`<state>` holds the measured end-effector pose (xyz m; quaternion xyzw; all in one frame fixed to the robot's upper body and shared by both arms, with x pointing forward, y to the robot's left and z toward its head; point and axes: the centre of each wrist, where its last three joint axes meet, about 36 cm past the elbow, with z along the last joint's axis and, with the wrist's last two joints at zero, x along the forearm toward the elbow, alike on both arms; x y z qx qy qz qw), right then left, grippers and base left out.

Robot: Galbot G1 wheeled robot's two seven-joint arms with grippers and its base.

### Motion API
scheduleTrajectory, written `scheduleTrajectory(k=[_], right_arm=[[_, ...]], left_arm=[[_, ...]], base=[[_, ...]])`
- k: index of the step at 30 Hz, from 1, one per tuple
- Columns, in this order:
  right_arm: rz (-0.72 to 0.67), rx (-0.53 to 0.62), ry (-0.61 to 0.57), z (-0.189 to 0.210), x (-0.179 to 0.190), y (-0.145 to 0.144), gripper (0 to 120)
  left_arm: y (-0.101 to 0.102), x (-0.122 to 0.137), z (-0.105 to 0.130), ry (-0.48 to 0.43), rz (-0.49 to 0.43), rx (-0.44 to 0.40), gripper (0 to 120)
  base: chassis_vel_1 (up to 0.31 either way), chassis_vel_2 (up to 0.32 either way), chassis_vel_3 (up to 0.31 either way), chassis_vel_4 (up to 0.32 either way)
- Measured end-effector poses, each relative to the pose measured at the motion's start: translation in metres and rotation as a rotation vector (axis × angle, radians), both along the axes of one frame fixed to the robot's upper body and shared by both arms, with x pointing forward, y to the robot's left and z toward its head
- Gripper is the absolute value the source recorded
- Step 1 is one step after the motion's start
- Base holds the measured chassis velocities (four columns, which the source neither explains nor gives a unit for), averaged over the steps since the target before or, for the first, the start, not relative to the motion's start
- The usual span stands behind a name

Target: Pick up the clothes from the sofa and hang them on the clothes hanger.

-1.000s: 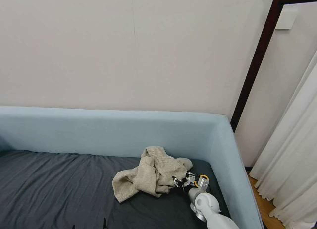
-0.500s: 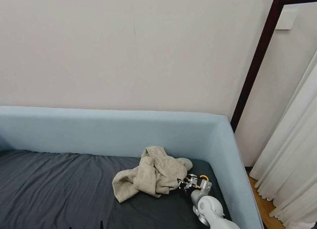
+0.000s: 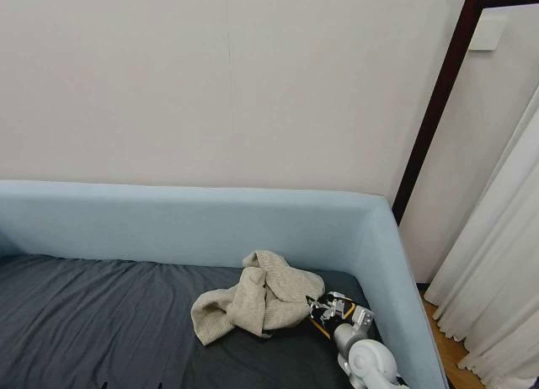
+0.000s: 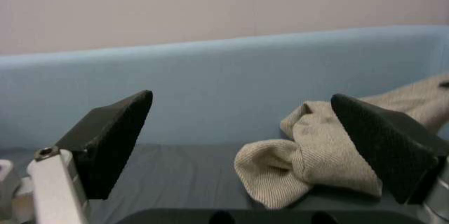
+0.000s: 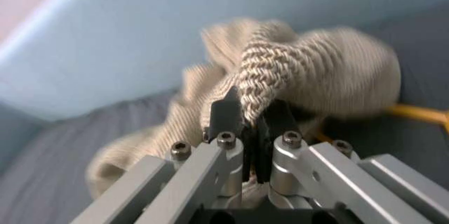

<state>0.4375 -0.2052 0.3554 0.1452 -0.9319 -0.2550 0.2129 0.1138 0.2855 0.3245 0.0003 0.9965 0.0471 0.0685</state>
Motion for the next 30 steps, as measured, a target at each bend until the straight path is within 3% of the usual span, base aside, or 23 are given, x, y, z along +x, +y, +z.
scheduleTrajectory(k=[8,16,22,30], right_arm=[[0.055,0.049,-0.161,0.083,-0.046,-0.011,0],[0.069,0.04,-0.342,0.2,-0.071,-0.055,0],[0.121,-0.014,-0.385,0.24,-0.086,-0.069,0],[0.165,-0.055,-0.391,0.241,-0.086,-0.073,0]], left_arm=[[-0.007,0.005,0.0,0.014,0.015,-0.028,100],[-0.007,0.016,0.001,-0.006,0.061,-0.024,100],[-0.013,0.02,0.003,-0.009,0.079,-0.037,100],[-0.016,0.021,0.002,-0.016,0.116,-0.044,100]], base=[[0.0,0.0,0.0,0.0],[0.0,0.0,0.0,0.0],[0.0,0.0,0.0,0.0],[0.0,0.0,0.0,0.0]])
